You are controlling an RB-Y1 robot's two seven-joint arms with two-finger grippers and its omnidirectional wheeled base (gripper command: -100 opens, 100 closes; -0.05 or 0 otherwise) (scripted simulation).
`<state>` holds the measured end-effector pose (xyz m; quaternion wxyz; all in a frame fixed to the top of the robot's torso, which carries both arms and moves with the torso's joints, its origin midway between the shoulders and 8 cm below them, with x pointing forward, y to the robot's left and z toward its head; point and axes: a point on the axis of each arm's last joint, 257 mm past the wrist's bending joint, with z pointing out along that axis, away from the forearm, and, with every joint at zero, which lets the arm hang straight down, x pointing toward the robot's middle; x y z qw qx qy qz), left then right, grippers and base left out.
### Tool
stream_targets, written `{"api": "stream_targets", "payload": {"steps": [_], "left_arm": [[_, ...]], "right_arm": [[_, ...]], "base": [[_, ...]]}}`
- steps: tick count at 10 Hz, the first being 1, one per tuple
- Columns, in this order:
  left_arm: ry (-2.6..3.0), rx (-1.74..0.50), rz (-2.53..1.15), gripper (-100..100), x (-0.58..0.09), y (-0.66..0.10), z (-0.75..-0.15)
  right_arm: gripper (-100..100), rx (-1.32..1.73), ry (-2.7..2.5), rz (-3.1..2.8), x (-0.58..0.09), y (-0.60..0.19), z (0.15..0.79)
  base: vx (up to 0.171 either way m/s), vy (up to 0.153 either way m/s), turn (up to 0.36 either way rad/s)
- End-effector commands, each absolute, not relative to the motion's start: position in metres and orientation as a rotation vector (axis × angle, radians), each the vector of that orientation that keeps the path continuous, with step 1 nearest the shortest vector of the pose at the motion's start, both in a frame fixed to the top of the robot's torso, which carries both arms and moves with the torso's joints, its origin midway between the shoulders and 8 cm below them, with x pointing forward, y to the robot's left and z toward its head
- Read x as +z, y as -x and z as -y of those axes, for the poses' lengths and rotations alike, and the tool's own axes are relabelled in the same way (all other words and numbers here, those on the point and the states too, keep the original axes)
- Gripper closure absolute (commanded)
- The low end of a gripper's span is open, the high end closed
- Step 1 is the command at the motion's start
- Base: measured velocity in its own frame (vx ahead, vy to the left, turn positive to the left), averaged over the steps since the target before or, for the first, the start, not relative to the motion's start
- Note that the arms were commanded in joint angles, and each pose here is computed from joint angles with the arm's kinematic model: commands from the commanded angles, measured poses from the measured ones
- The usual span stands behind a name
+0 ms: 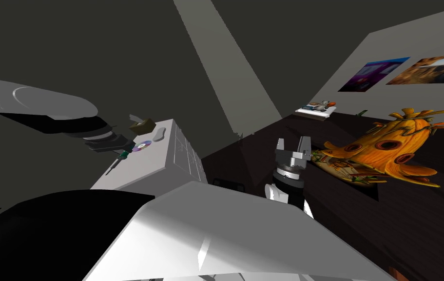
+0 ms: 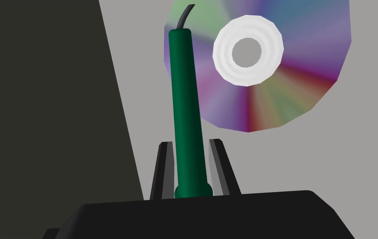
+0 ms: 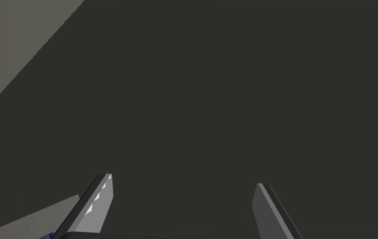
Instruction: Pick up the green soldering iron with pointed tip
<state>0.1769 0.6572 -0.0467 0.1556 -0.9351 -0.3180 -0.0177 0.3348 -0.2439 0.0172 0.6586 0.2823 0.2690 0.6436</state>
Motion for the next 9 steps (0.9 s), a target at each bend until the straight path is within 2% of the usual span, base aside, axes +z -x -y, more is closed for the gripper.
{"api": "stream_targets", "payload": {"steps": [1,9], "left_arm": [[2.678,-0.043,0.910,100,-0.045,-0.178,-0.658],[2.669,-0.044,0.928,100,-0.032,-0.193,-0.675]], "right_arm": [[0,1.457,-0.639,-0.609,0.017,-0.335,0.244],[0,1.457,-0.639,-0.609,0.017,-0.335,0.244]], "base": [[-0.017,-0.020,-0.004],[-0.025,-0.024,-0.010]]}}
